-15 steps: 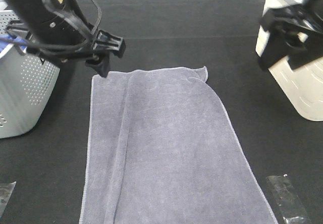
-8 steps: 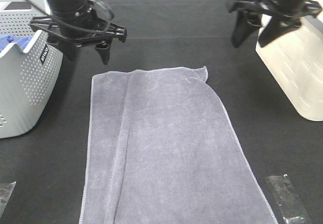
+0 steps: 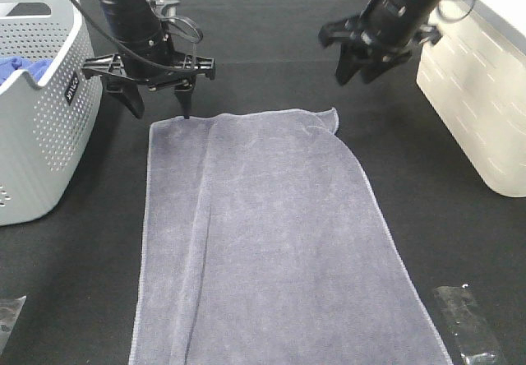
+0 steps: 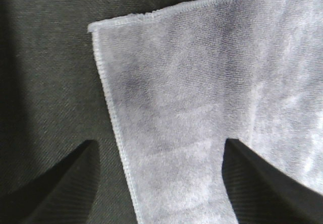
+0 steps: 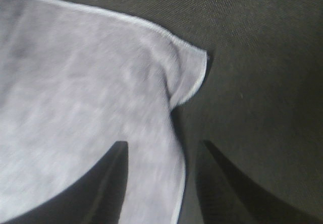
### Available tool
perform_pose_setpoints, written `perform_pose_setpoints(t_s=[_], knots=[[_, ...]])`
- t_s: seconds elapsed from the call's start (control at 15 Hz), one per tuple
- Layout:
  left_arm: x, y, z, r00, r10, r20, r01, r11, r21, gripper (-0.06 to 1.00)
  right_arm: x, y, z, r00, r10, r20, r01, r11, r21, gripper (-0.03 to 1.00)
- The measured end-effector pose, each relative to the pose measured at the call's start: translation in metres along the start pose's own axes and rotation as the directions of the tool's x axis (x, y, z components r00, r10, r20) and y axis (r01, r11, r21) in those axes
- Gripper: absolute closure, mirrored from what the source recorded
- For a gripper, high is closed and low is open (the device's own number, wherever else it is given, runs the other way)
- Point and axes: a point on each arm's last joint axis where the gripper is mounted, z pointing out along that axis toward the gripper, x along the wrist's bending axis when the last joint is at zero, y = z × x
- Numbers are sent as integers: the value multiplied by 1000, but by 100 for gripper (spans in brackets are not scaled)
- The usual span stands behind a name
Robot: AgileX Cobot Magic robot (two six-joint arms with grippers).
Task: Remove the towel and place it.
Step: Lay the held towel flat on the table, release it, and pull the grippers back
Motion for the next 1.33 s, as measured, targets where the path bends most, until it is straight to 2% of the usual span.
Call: perform_pose_setpoints(t_s=[0.13, 0.33, 0.8, 1.0, 1.07, 1.13, 1.2, 1.33], knots=[[-1, 0, 4, 1000, 2, 6, -2, 1000, 8, 29, -11, 4, 44, 1000, -1, 18, 0, 999, 41, 55], [-1, 0, 5, 1000, 23, 6, -23, 1000, 8, 29, -18, 7, 77, 1000, 2, 28, -3, 1000, 24, 55], [-1, 0, 5, 999, 34, 7, -34, 999, 4, 29, -24, 17, 90, 998, 6, 55, 0, 994, -113, 55], [-1, 1, 5, 999, 36, 11, -36, 999, -6, 29, -27, 12, 108, 998, 3, 57, 2, 996, -84, 57], [-1, 1, 5, 999, 37, 11, -37, 999, -6, 29, -28, 11, 109, 998, 0, 57, 4, 997, -79, 61], [-1, 1, 5, 999, 37, 11, -37, 999, -7, 29, -28, 11, 110, 998, -2, 58, 6, 997, -78, 70], [-1, 1, 5, 999, 37, 11, -37, 999, -7, 29, -28, 11, 110, 998, -2, 58, 6, 997, -78, 70], [-1, 1, 5, 999, 37, 11, -37, 999, -7, 29, -29, 9, 114, 998, -1, 57, 5, 997, -71, 81]])
